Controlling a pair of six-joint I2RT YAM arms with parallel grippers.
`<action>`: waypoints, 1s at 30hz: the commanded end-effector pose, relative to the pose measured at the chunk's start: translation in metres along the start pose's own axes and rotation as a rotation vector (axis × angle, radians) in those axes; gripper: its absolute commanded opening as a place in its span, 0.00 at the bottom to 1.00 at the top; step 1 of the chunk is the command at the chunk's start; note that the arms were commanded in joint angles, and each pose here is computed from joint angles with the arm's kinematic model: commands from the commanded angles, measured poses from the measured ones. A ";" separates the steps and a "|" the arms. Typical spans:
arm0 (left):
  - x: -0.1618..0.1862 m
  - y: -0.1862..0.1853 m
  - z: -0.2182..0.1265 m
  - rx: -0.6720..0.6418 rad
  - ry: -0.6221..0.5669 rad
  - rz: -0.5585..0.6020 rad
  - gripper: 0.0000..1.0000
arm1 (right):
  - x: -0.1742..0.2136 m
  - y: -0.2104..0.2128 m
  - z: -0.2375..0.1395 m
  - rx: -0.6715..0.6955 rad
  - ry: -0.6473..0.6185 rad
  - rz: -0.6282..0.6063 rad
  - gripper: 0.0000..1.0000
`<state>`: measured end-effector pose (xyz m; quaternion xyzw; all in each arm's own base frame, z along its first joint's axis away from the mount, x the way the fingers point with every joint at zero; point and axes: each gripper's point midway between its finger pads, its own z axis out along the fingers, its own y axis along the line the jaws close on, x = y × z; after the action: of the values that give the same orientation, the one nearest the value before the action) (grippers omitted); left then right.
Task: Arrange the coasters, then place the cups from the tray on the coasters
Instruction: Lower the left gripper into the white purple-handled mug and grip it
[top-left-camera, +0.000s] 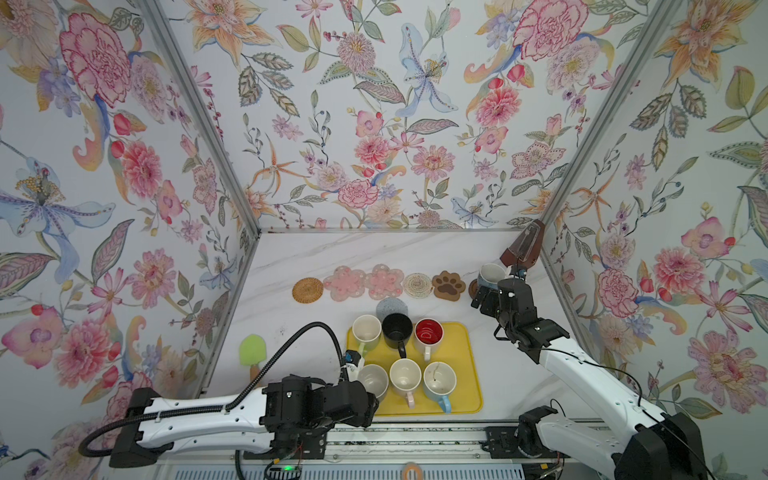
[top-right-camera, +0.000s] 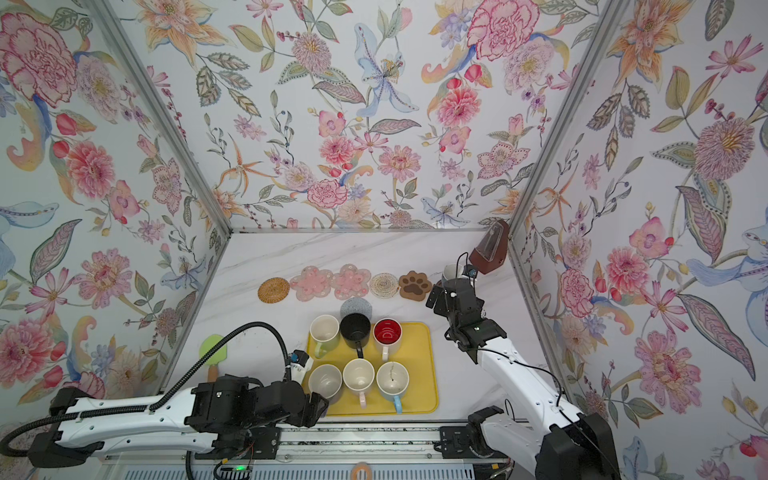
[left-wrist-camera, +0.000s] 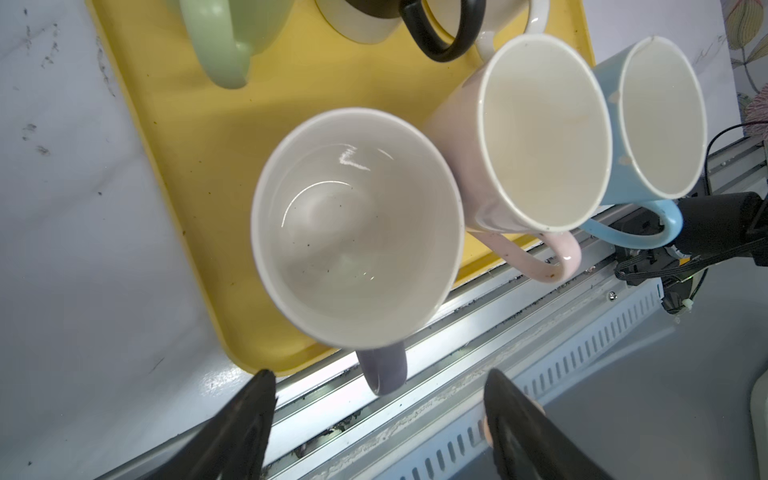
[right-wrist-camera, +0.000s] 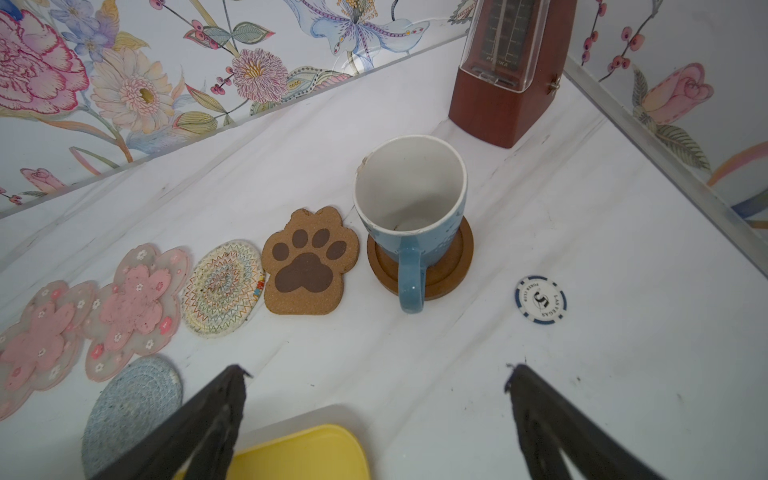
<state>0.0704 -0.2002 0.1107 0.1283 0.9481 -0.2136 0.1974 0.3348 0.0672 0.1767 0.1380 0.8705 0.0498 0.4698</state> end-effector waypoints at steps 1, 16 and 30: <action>0.009 0.007 0.008 -0.049 0.029 0.013 0.80 | 0.006 -0.002 -0.001 0.001 0.003 0.010 0.99; 0.013 0.008 0.026 -0.145 0.059 0.075 0.68 | 0.008 -0.001 0.000 -0.005 0.009 0.006 0.99; 0.021 0.026 0.033 -0.199 0.071 0.077 0.46 | 0.010 0.001 0.003 -0.013 0.017 0.008 0.99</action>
<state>0.0690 -0.1999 0.0697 0.1509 0.9655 -0.1215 0.1738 0.3327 0.0679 0.1709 0.1354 0.8741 0.0506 0.4638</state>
